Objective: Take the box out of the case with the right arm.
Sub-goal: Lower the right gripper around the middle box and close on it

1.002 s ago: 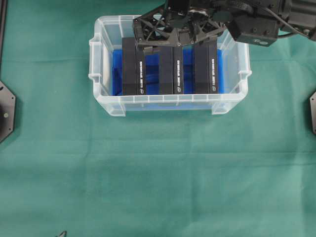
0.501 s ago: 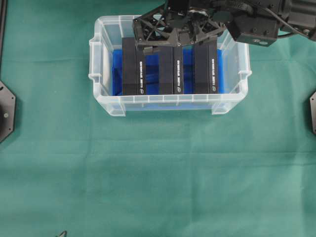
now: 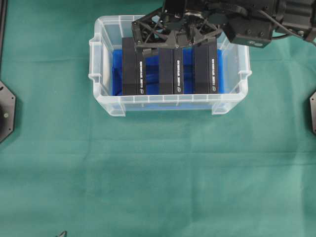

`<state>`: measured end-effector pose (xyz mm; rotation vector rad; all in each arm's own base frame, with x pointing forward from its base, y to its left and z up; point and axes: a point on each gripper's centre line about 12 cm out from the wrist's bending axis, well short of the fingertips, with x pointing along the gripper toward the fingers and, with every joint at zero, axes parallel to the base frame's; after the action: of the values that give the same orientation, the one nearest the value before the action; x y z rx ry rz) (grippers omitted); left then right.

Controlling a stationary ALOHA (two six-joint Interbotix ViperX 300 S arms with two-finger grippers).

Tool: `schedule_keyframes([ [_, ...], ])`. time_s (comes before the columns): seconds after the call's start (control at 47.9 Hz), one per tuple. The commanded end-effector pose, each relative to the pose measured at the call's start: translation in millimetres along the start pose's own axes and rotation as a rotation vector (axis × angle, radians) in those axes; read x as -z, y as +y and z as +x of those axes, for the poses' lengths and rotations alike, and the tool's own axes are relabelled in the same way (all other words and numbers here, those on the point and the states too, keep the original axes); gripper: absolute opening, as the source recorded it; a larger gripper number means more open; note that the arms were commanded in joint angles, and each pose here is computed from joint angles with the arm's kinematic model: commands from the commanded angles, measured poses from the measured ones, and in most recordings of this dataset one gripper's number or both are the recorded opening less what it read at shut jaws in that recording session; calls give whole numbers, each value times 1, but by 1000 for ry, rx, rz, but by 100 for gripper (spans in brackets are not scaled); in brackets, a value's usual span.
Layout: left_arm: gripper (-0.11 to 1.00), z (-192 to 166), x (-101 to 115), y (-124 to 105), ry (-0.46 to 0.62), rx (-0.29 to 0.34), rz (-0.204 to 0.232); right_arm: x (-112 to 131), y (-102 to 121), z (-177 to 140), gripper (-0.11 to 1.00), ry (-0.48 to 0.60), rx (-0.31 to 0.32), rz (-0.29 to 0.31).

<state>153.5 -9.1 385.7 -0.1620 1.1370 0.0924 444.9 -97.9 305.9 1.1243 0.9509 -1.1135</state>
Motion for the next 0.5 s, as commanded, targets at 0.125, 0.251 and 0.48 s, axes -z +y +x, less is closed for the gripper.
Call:
schedule_keyframes([
  [0.125, 0, -5, -3, -1, -20, 2, 4, 1, -1, 0, 93, 0, 0, 1],
  [0.251, 0, -5, -3, 0, -22, 1, 3, 0, -3, 8, 93, 1, 5, 4],
  [0.48, 0, -4, -3, 0, -19, 1, 3, 2, -2, 25, 93, 0, -13, 6],
])
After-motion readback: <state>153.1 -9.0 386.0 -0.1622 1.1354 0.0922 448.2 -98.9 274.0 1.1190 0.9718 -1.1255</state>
